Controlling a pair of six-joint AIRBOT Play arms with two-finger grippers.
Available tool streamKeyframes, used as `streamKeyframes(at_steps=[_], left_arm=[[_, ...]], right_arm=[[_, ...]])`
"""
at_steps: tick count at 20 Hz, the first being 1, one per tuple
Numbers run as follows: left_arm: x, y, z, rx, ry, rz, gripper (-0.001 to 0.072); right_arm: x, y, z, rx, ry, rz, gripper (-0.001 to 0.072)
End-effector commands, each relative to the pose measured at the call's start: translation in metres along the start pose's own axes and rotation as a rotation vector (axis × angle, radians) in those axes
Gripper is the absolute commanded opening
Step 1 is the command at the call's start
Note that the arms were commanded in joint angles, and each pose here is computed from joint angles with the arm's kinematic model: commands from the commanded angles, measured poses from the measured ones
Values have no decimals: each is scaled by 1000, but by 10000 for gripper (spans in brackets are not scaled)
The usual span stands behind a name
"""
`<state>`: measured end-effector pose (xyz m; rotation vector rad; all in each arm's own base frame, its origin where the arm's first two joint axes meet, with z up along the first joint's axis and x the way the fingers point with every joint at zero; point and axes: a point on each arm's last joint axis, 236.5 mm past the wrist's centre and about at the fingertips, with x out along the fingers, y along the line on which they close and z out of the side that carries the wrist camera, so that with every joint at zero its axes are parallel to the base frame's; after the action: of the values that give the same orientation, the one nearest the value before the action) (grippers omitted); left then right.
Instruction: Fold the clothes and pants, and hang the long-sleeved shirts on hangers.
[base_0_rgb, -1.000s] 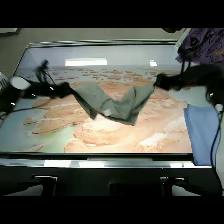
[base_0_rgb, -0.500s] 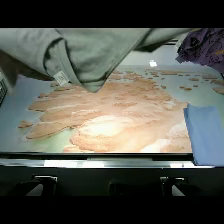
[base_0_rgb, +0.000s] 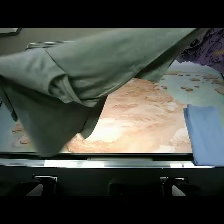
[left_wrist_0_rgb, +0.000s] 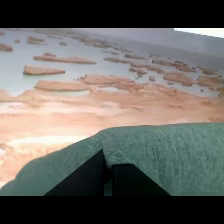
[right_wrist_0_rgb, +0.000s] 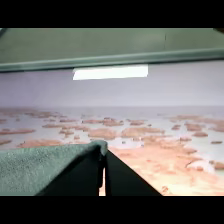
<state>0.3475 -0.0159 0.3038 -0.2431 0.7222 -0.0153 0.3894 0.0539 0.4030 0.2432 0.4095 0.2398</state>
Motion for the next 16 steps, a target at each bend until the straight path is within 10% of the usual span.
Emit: streamKeyframes(at_steps=[1,10,14,16], left_arm=[[91,8,-48,-36,203,-11,19],[326,46,-145,-230,378,2,24],[322,56,-150,-304,420,-7,537],[291,78,-130,-339,422,8,610]], right_arm=[[105,-29,-59,150,245,31,28],[310,-80,-237,283,584,-14,27],[314,-71,-247,277,608,-2,27],[307,-70,-250,274,635,-7,27]])
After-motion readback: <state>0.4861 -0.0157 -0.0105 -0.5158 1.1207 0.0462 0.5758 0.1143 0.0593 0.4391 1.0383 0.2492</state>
